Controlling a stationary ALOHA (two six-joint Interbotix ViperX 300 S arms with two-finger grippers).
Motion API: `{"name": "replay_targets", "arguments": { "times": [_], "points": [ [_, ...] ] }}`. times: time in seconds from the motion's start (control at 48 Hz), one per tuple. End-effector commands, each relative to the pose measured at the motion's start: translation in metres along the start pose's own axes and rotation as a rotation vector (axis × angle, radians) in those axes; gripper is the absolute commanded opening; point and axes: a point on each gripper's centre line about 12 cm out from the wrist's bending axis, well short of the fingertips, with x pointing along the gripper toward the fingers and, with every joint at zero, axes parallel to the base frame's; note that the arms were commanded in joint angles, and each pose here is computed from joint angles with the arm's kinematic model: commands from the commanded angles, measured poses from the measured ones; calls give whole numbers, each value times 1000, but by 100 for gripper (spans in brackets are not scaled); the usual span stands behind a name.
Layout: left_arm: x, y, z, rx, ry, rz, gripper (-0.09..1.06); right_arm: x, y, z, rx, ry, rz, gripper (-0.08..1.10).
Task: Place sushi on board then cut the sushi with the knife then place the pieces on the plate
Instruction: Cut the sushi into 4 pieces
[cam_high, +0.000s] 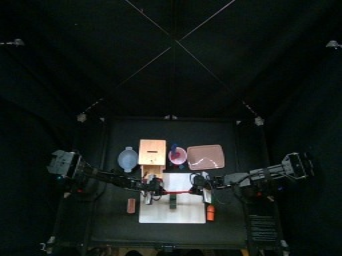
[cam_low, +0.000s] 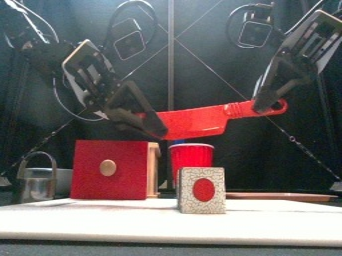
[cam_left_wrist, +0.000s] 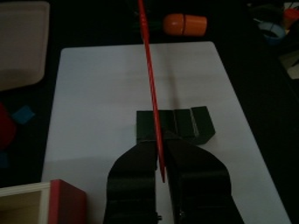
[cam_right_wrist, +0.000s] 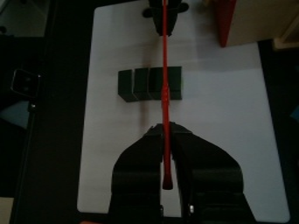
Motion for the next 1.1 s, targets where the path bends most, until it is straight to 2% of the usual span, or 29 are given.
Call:
{"name": "replay_targets", "arguments": {
  "times": [0.021,0.229,0.375,0.479,0.667,0.75,0.896,1.104],
  "points": [
    [5,0,16,3,-41,-1,39,2,4,1,0,1,10,39],
    [11,-1,9,4,29,-2,39,13,5,-9,0,49,8,39],
    [17,-1,10,7,78,-4,39,18,4,-13,-6,67,3,39],
    [19,-2,11,25,115,-9,39,19,4,-13,-9,70,2,39],
    [24,-3,8,114,196,-26,39,20,3,-15,-9,76,0,39],
    [27,-3,9,136,208,-28,39,20,3,-16,-6,80,0,39],
    [28,-3,12,144,211,-28,39,21,4,-17,-5,85,1,39],
    [28,-3,11,141,219,-27,39,24,3,-22,-5,103,-2,39]
  ]
}}
